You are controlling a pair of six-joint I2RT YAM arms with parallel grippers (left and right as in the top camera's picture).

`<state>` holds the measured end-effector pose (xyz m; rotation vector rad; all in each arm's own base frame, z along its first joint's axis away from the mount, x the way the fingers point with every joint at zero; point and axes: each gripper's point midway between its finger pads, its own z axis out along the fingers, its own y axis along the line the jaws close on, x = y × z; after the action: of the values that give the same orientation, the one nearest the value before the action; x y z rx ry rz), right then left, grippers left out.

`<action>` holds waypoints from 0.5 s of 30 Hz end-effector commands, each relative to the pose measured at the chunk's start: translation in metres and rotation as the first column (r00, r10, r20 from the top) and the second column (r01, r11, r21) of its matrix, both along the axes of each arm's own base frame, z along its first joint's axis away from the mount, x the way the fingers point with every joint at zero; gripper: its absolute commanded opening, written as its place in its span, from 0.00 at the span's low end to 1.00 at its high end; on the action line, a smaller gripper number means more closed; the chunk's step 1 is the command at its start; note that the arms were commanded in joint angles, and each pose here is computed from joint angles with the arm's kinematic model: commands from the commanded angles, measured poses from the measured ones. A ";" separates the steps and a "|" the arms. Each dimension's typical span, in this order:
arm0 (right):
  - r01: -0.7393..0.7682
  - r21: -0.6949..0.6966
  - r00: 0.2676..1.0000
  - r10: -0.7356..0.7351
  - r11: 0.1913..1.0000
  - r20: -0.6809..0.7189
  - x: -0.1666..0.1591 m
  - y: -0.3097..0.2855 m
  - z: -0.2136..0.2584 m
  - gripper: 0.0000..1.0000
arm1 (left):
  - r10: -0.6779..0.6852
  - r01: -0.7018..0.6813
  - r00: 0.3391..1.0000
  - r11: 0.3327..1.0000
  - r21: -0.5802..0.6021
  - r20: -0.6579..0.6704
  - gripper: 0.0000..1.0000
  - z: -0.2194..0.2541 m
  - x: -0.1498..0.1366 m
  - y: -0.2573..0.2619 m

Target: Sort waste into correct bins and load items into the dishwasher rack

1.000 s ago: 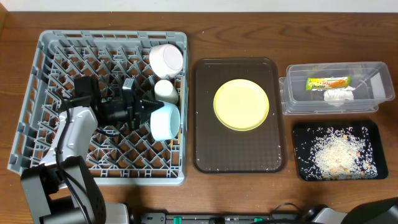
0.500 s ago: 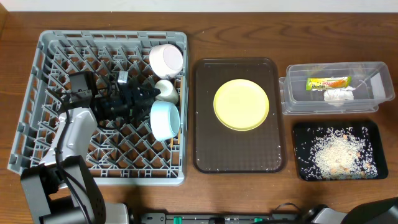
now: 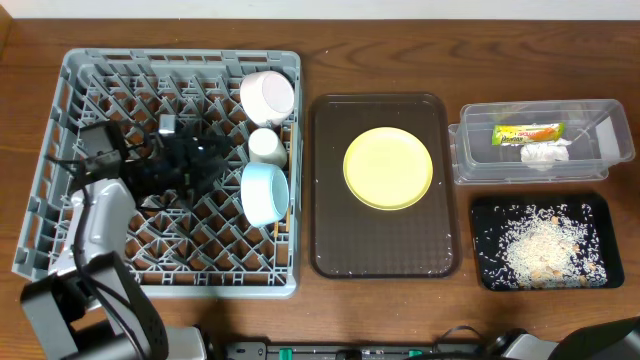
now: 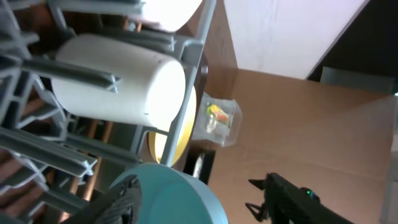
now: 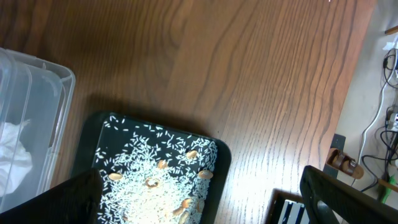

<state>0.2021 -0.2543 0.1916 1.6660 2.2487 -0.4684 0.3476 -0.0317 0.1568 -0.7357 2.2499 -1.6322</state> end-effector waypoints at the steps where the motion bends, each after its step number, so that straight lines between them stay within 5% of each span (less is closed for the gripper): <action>1: 0.024 -0.011 1.000 -0.024 1.000 0.006 -0.003 -0.002 0.003 0.99 | 0.007 -0.014 0.995 0.997 0.075 0.101 0.54 0.027 -0.004 0.001; 4: 0.024 -0.011 1.000 -0.024 1.000 0.005 -0.003 -0.002 0.003 0.99 | 0.001 -0.034 0.985 0.981 0.191 0.171 0.06 0.048 -0.014 -0.007; 15: 0.024 -0.011 1.000 -0.024 1.000 0.006 -0.003 -0.002 0.003 0.99 | -0.134 -0.090 0.944 0.778 0.622 0.303 0.06 0.078 -0.064 -0.073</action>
<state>0.2021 -0.2543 0.1916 1.6656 2.2490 -0.4685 0.2769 -0.1154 0.2460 -0.2131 2.3021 -1.0800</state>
